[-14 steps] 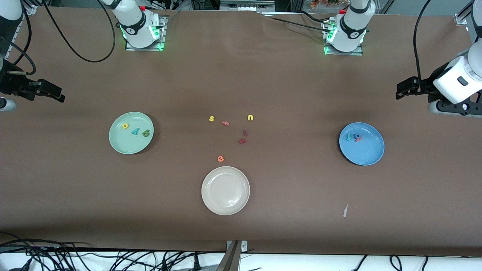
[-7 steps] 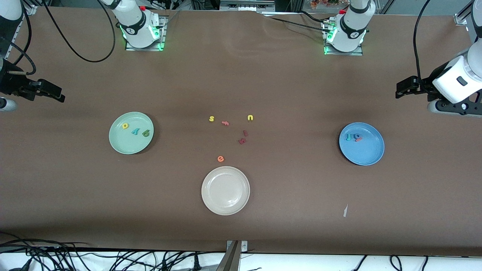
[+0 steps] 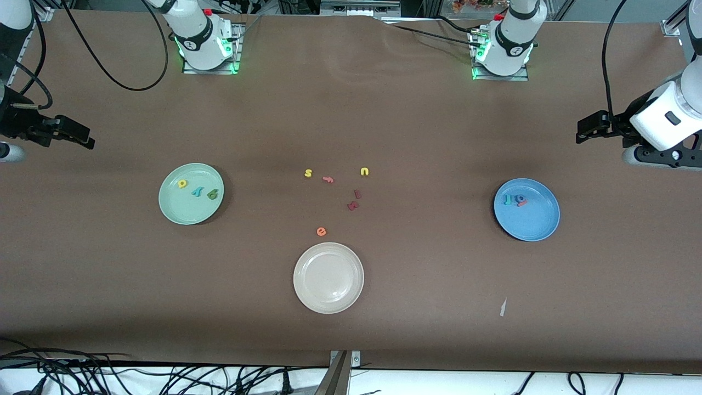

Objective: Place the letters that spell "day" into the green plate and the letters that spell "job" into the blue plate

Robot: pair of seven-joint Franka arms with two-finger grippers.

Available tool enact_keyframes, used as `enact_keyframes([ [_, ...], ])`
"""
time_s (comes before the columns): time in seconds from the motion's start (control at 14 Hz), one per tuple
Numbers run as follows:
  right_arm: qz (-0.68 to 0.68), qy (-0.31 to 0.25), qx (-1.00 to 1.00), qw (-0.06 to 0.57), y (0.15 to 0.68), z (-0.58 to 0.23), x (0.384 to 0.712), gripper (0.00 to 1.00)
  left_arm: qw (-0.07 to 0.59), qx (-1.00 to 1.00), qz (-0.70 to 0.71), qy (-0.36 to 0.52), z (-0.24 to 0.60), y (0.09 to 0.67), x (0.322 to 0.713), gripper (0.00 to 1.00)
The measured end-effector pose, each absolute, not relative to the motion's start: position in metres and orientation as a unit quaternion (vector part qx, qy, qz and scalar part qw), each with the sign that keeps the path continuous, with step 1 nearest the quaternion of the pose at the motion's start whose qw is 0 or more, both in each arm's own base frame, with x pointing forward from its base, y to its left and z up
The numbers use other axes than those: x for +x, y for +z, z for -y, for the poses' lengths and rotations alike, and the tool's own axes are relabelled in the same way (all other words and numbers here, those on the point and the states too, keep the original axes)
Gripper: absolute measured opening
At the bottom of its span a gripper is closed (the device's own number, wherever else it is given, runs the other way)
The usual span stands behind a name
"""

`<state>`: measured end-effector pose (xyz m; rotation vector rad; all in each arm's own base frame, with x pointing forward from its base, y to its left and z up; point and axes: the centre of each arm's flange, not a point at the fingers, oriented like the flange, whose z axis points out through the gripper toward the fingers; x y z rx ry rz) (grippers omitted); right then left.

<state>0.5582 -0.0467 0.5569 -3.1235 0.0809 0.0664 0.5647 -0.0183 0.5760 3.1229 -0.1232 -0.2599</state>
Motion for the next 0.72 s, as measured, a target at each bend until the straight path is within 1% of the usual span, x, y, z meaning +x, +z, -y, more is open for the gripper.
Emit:
enact_keyframes([
  [0.72,-0.023,0.02,-0.999,0.008,0.5578,0.0435,0.5587,1.0,0.003,0.996,0.039,-0.084,0.0183,0.5758,0.5644,1.0],
])
